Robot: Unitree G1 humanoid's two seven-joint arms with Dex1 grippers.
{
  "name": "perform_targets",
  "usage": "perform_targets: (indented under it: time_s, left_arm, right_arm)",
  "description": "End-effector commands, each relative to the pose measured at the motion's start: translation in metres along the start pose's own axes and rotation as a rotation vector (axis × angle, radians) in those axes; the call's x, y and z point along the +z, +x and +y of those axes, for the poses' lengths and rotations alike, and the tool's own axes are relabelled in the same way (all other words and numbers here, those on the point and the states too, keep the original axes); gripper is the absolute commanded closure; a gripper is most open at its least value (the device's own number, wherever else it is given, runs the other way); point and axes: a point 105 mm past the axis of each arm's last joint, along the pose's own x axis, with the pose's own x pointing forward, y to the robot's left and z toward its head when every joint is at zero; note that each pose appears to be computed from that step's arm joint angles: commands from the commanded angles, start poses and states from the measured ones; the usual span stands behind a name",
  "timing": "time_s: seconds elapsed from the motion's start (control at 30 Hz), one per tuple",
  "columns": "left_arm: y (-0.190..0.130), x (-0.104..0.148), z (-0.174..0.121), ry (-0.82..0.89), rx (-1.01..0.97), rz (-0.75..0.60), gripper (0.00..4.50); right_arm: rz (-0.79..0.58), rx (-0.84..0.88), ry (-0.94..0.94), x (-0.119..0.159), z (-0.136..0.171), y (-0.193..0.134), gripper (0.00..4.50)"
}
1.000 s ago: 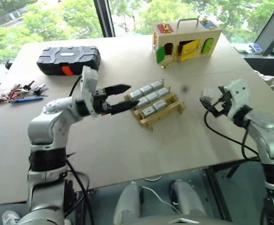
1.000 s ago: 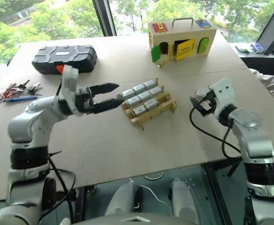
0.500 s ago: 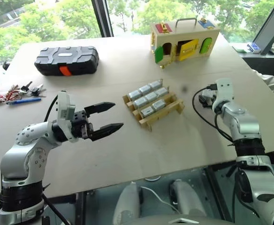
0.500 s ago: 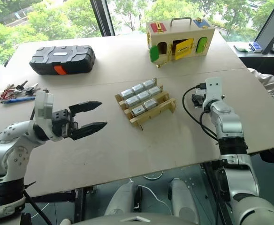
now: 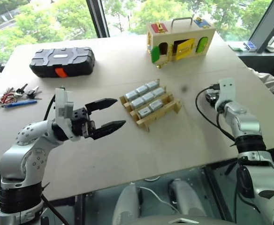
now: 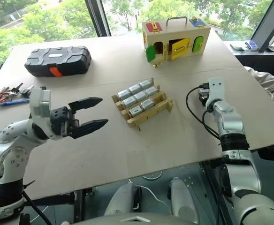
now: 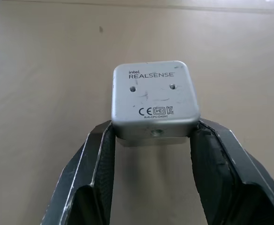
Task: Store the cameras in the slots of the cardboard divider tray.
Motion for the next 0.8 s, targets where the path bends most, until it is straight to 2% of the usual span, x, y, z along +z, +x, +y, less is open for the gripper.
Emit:
perform_targets:
  time_s: [0.03,0.07,0.2,0.3,0.4,0.57,0.73,0.8]
  left_arm:
    - [0.018,0.01,-0.007,-0.055,0.005,-0.016,0.0]
    - [0.022,0.011,-0.009,-0.099,-0.008,-0.017,0.0]
    - [0.055,0.021,-0.011,-0.426,-0.055,-0.042,0.0]
    - [0.076,0.024,-0.01,-0.556,-0.088,-0.022,0.0]
    - [0.091,0.021,-0.018,-0.593,-0.152,0.024,0.0]
    - [0.092,0.021,-0.008,-0.616,-0.134,0.037,0.0]
    - [0.095,0.025,-0.005,-0.616,-0.148,0.023,0.0]
    - [0.096,0.024,-0.007,-0.612,-0.161,0.031,0.53]
  right_arm:
    - [-0.192,0.108,-0.202,0.041,0.013,-0.028,2.57]
    - [-0.226,0.133,-0.268,0.045,0.018,-0.036,2.57]
    - [-0.439,0.397,-0.533,0.07,0.07,-0.094,2.57]
    - [-0.539,0.547,-0.652,0.082,0.106,-0.124,2.57]
    - [-0.638,0.639,-0.691,0.096,0.132,-0.142,2.57]
    - [-0.706,0.678,-0.677,0.114,0.145,-0.152,2.57]
    - [-0.728,0.706,-0.67,0.12,0.152,-0.157,2.57]
    - [-0.732,0.712,-0.663,0.121,0.154,-0.157,2.66]
